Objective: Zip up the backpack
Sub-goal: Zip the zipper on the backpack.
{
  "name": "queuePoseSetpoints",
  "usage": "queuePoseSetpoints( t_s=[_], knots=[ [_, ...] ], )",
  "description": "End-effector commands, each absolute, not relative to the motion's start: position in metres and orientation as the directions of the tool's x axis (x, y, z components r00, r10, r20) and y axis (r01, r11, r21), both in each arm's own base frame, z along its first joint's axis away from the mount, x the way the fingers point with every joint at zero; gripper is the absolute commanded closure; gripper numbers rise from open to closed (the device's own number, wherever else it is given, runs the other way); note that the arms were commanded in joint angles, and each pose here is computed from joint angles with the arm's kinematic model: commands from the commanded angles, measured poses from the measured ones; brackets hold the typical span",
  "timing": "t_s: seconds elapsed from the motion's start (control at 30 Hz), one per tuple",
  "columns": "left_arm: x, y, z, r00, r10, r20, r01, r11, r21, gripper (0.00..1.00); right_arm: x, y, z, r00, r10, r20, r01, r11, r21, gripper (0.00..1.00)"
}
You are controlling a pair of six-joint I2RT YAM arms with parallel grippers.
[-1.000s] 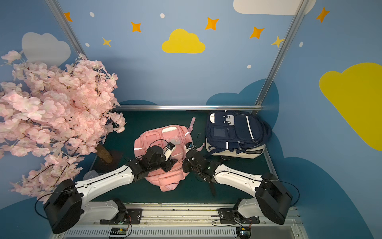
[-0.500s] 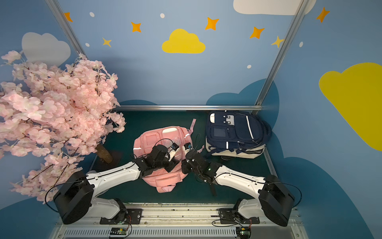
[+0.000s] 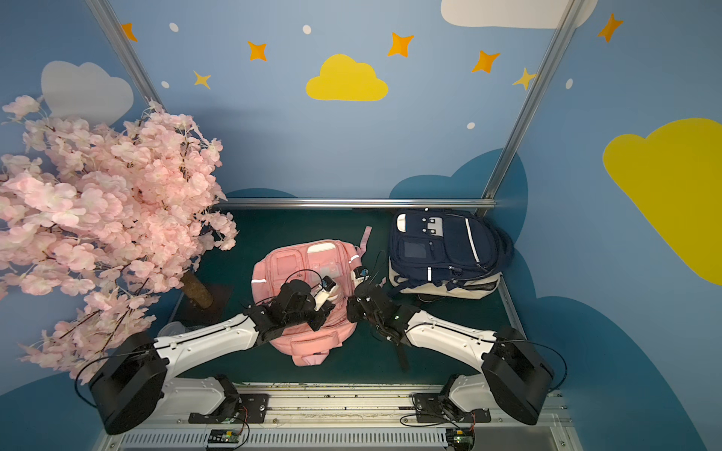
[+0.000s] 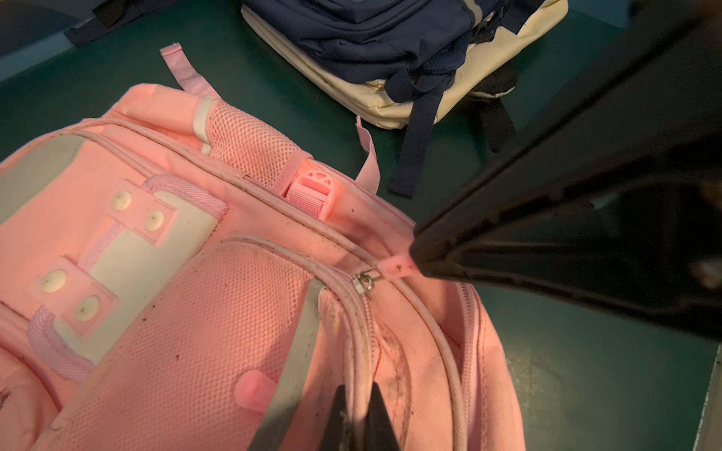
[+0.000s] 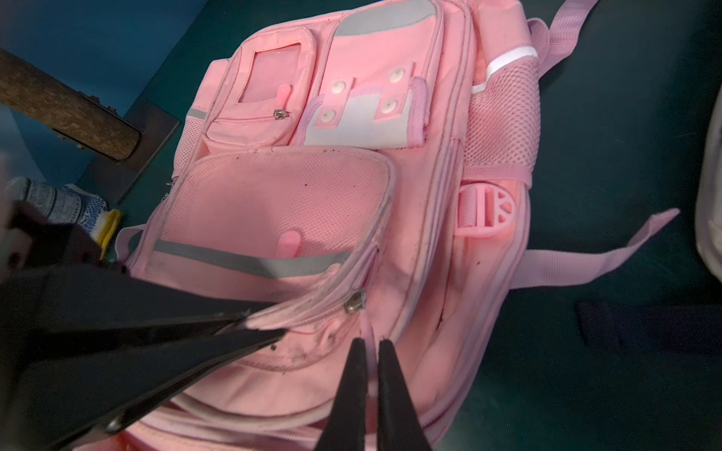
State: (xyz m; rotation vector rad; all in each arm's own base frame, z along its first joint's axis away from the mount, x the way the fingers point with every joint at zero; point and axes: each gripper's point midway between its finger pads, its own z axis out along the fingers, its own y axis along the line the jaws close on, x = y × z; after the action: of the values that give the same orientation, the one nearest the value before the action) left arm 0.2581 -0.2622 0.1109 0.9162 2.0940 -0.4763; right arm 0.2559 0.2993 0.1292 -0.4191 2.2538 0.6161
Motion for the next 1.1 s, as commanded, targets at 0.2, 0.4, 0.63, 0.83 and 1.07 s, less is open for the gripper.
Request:
queuePoseSetpoints(
  t_s=[0.2, 0.4, 0.63, 0.83, 1.07],
  knots=[
    [0.23, -0.252, 0.13, -0.404, 0.402, -0.822, 0.77, 0.634, -0.069, 0.97, 0.285, 0.279, 0.122, -0.657, -0.074, -0.75, -0.406, 0.873, 0.27, 1.0],
    [0.208, -0.265, 0.148, -0.344, 0.37, -0.863, 0.84, 0.531, -0.107, 0.97, 0.3, 0.284, 0.124, -0.649, -0.044, -0.759, -0.402, 0.867, 0.294, 1.0],
    [0.215, -0.269, 0.153, -0.346, 0.347, -0.872, 0.826, 0.552, -0.109, 0.97, 0.308, 0.286, 0.124, -0.659, -0.038, -0.751, -0.395, 0.867, 0.303, 1.0],
    [0.25, -0.267, 0.133, -0.424, 0.372, -0.826, 0.732, 0.677, -0.07, 0.94, 0.292, 0.28, 0.125, -0.706, -0.047, -0.707, -0.386, 0.862, 0.328, 0.99],
    [0.267, -0.279, 0.117, -0.503, 0.409, -0.761, 0.702, 0.707, -0.084, 0.66, 0.279, 0.241, 0.115, -0.759, 0.034, -0.651, -0.226, 0.923, 0.312, 0.42]
  ],
)
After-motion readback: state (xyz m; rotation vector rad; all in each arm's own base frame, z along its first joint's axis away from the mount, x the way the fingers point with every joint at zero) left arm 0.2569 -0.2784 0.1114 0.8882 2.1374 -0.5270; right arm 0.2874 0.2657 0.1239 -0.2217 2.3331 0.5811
